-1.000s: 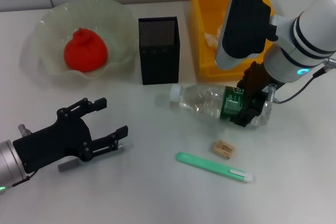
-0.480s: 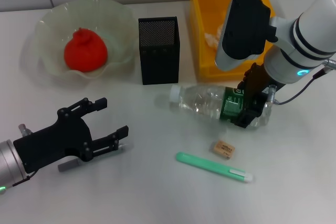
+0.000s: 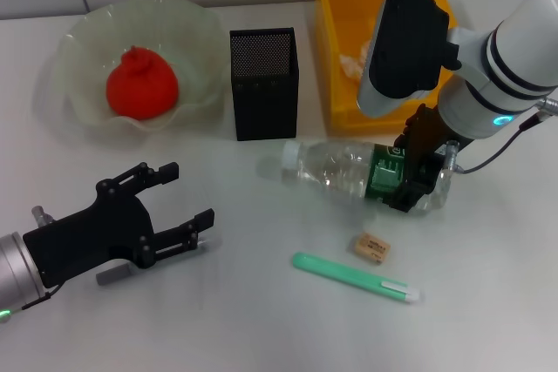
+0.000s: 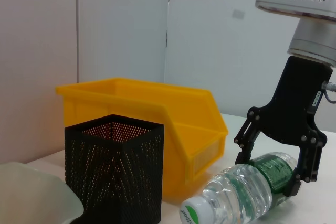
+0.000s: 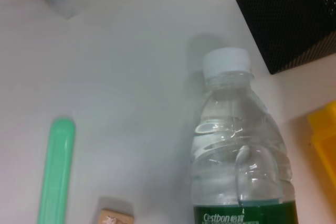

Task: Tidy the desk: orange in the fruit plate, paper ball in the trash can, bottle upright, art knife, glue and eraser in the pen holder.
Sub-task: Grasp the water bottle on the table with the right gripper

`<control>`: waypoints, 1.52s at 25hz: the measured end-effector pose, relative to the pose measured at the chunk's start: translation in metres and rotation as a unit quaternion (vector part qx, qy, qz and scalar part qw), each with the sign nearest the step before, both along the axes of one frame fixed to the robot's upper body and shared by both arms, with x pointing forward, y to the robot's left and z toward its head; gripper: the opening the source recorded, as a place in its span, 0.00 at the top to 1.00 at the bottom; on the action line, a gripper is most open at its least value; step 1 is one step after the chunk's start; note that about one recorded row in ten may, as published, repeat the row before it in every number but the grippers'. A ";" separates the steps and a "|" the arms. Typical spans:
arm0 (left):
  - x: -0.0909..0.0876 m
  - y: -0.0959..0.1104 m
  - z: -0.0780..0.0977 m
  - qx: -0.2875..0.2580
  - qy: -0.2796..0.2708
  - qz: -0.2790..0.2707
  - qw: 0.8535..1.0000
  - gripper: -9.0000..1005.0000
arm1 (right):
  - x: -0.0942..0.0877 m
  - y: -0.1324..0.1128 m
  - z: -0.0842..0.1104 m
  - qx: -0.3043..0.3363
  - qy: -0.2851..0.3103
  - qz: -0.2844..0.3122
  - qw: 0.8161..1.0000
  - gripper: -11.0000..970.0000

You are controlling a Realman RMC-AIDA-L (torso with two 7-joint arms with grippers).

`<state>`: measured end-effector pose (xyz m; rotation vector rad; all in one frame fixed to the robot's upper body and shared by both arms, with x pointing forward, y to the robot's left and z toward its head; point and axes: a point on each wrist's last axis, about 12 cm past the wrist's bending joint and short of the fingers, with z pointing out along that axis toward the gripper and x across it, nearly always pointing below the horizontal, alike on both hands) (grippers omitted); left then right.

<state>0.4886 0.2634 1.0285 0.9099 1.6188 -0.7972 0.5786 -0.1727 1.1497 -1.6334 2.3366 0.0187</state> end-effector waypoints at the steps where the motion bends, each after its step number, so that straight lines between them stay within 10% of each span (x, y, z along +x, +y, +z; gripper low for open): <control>1: 0.000 0.000 0.000 0.000 0.000 0.000 1.000 0.17 | 0.000 0.000 0.000 0.000 0.000 0.000 1.000 0.12; 38: 0.000 0.000 0.001 -0.001 -0.003 -0.002 1.000 0.17 | 0.003 0.003 -0.009 -0.006 0.002 0.000 1.000 0.13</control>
